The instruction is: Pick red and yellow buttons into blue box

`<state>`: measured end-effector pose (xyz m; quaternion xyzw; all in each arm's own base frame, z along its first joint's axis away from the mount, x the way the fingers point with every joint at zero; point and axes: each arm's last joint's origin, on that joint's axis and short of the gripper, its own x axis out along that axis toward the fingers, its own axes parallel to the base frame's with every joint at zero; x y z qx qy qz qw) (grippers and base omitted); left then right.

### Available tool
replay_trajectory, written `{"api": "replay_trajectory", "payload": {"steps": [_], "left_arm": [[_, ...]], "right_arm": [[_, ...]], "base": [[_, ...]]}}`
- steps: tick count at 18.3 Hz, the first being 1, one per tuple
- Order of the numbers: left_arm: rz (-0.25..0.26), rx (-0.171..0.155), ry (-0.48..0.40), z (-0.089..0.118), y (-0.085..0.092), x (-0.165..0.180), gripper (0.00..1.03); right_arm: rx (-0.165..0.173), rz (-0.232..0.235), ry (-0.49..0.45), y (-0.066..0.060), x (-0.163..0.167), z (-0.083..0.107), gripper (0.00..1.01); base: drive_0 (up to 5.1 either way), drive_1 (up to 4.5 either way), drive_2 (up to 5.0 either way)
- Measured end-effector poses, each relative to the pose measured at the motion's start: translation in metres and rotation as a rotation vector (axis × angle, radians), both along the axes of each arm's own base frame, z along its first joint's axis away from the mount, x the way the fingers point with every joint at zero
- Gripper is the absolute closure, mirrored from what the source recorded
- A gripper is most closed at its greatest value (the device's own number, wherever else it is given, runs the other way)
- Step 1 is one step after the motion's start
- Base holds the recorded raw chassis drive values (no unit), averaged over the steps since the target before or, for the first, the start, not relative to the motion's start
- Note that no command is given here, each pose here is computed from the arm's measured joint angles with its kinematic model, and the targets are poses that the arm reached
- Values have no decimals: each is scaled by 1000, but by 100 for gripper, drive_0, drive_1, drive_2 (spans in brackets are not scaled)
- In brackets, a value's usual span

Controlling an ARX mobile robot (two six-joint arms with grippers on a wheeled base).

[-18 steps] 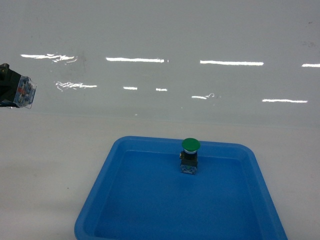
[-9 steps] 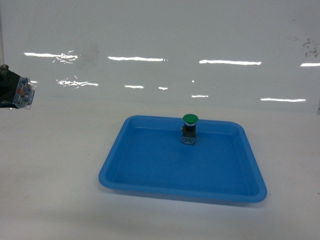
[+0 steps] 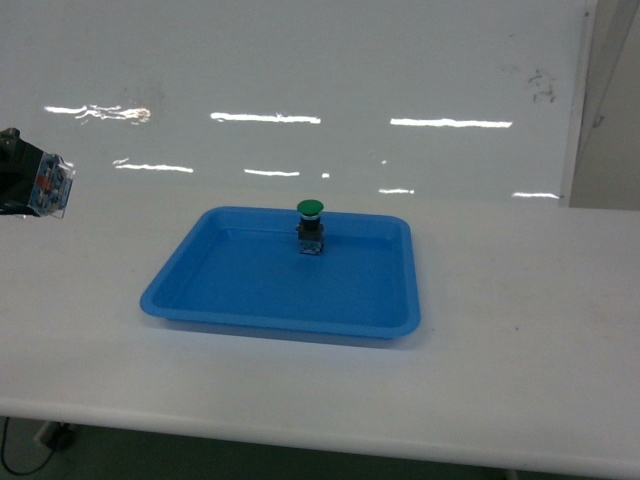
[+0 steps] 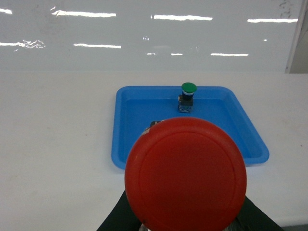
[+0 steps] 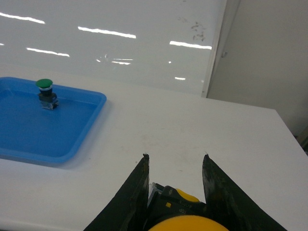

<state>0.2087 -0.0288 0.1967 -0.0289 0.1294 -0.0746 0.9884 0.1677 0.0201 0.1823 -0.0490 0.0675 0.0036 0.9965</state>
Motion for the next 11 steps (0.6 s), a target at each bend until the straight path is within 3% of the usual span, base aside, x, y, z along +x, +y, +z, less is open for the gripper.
{"api": "replay_trajectory", "payload": {"steps": [11], "left_arm": [[0,1,4,-1,0,0,81]], "right_arm": [[-1,-1,7,0,0,-1,71]], "base": [[496,-248,-248]]}}
